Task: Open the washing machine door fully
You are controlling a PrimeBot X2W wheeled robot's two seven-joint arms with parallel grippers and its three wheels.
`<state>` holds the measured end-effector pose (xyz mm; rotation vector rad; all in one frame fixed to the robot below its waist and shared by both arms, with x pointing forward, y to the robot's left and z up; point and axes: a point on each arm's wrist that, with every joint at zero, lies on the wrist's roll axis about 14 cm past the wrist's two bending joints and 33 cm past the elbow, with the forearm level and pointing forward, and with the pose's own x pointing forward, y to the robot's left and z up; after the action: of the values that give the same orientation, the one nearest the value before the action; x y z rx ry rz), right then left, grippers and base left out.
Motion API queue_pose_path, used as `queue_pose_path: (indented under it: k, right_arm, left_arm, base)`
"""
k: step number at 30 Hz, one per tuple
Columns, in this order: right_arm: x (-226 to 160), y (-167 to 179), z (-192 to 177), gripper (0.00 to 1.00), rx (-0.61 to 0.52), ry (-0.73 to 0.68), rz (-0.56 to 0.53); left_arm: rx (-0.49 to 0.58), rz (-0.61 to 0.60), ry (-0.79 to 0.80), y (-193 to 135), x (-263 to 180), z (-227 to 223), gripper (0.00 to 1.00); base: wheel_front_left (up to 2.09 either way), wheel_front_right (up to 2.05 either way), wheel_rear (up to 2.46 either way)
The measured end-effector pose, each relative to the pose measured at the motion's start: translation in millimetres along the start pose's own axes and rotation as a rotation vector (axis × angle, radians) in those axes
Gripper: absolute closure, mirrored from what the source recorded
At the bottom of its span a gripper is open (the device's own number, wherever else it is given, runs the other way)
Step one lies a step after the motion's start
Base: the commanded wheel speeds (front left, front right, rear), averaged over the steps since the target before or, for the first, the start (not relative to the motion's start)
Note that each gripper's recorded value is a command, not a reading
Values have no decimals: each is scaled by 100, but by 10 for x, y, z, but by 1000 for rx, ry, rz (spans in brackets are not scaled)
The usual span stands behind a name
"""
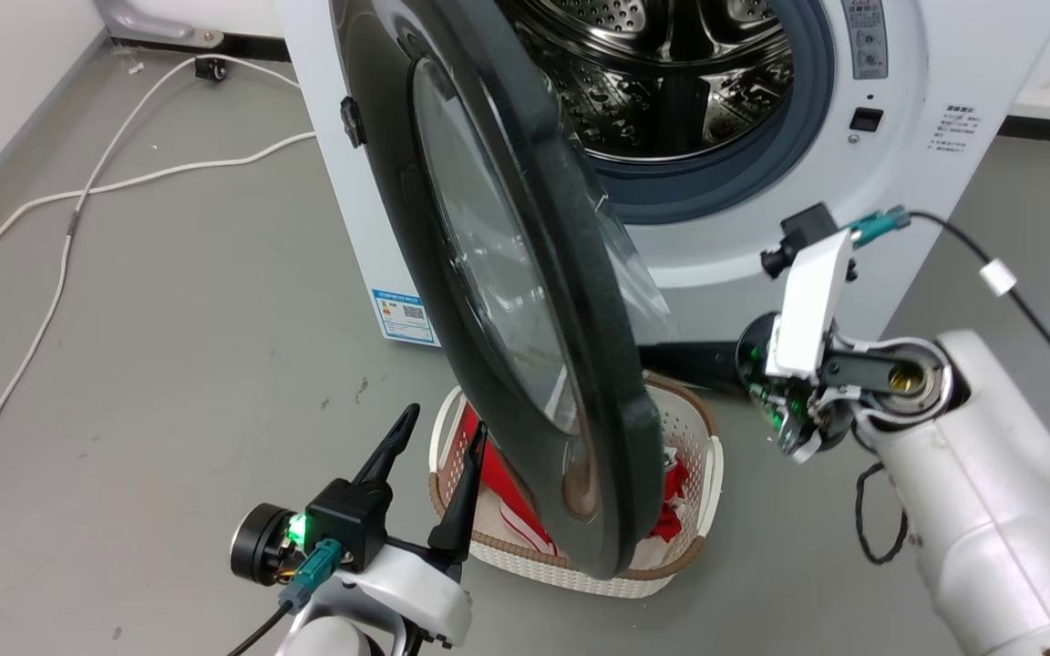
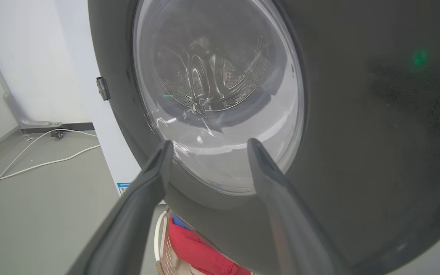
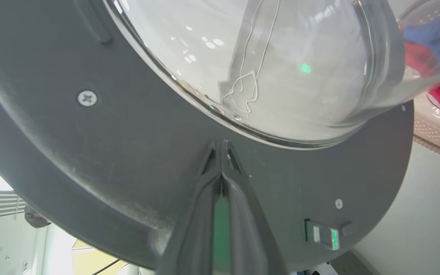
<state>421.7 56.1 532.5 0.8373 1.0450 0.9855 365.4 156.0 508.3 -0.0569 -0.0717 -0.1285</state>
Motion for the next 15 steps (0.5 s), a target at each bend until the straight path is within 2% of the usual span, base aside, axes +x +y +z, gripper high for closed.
queue_pose_path:
  k: [9, 15]
  right_arm:
    - [-55, 0, -82, 100, 64, -112, 54]
    - [-315, -37, 66, 100, 115, -318, 87]
  left_arm:
    - [-4, 1, -2, -8, -78, 5, 0]
    - [-11, -13, -8, -52, -99, 21, 0]
  base:
    - [0, 0, 0]
    - [0, 0, 0]
